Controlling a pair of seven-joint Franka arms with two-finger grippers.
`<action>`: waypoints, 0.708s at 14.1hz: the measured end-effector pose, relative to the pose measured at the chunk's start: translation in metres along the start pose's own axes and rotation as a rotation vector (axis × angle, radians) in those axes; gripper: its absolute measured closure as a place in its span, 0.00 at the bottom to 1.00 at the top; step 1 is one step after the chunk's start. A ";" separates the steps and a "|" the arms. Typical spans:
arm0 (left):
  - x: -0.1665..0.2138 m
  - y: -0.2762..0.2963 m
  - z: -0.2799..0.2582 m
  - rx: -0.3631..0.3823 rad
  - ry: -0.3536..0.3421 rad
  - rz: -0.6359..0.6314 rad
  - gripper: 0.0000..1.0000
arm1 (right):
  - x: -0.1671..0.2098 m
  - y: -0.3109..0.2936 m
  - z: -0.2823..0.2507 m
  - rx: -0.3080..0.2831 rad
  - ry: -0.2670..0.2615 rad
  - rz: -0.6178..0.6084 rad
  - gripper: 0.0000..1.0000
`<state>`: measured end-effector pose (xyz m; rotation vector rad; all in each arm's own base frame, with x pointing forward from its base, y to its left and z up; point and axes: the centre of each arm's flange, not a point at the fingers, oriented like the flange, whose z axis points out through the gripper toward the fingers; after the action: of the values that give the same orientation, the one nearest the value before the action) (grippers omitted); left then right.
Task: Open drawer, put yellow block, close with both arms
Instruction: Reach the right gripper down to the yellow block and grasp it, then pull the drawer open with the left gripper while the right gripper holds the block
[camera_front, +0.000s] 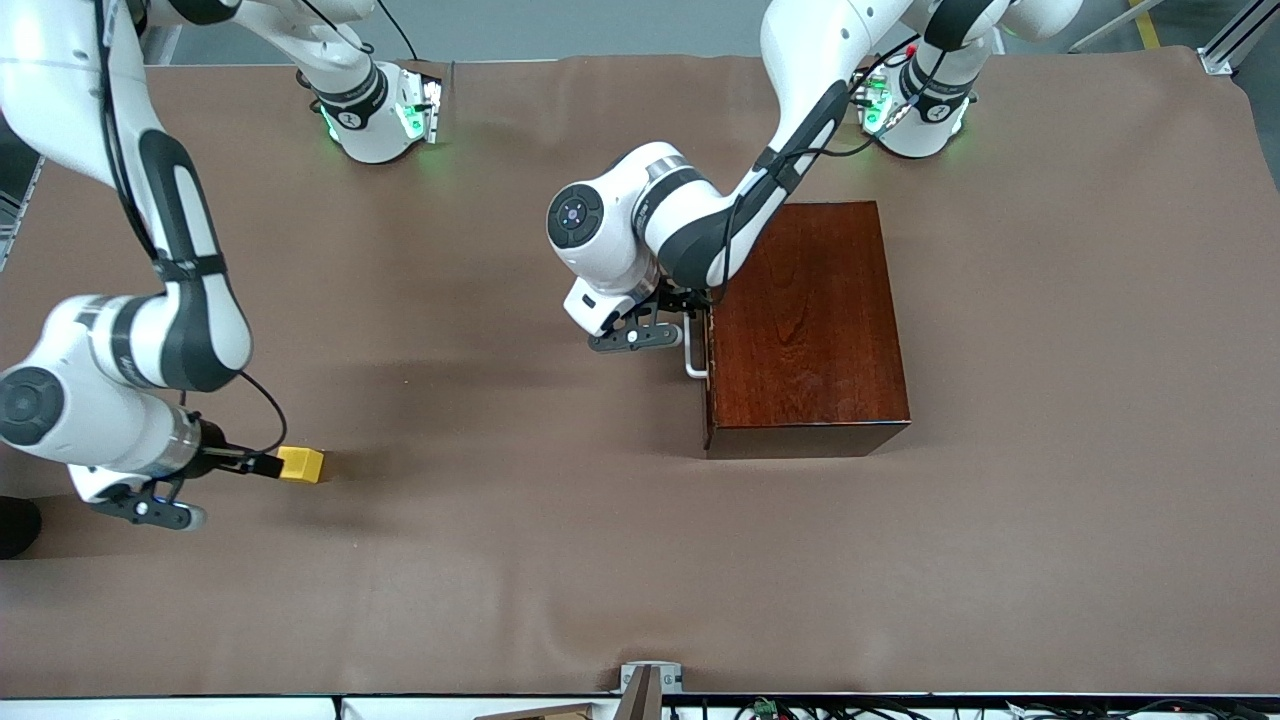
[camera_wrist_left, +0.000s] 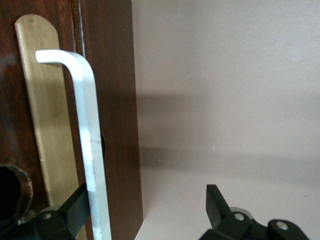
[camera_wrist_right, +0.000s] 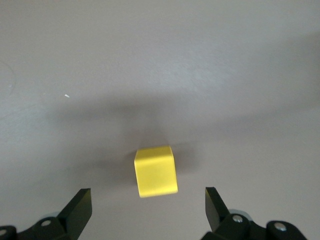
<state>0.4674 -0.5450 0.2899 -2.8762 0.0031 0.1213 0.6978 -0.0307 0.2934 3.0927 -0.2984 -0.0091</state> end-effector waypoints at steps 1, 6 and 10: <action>0.000 0.001 -0.001 -0.004 0.003 -0.001 0.00 | 0.001 -0.002 0.016 0.000 0.004 -0.018 0.00; 0.000 0.007 -0.005 -0.043 0.031 0.002 0.00 | -0.004 0.000 0.053 -0.005 -0.033 -0.101 0.00; -0.002 0.016 -0.011 -0.093 0.067 0.012 0.00 | -0.011 0.001 0.071 -0.006 -0.042 -0.114 0.00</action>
<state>0.4664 -0.5636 0.2965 -2.9719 0.0275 0.0279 0.6861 -0.0321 0.2229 3.1025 -0.1221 -0.0775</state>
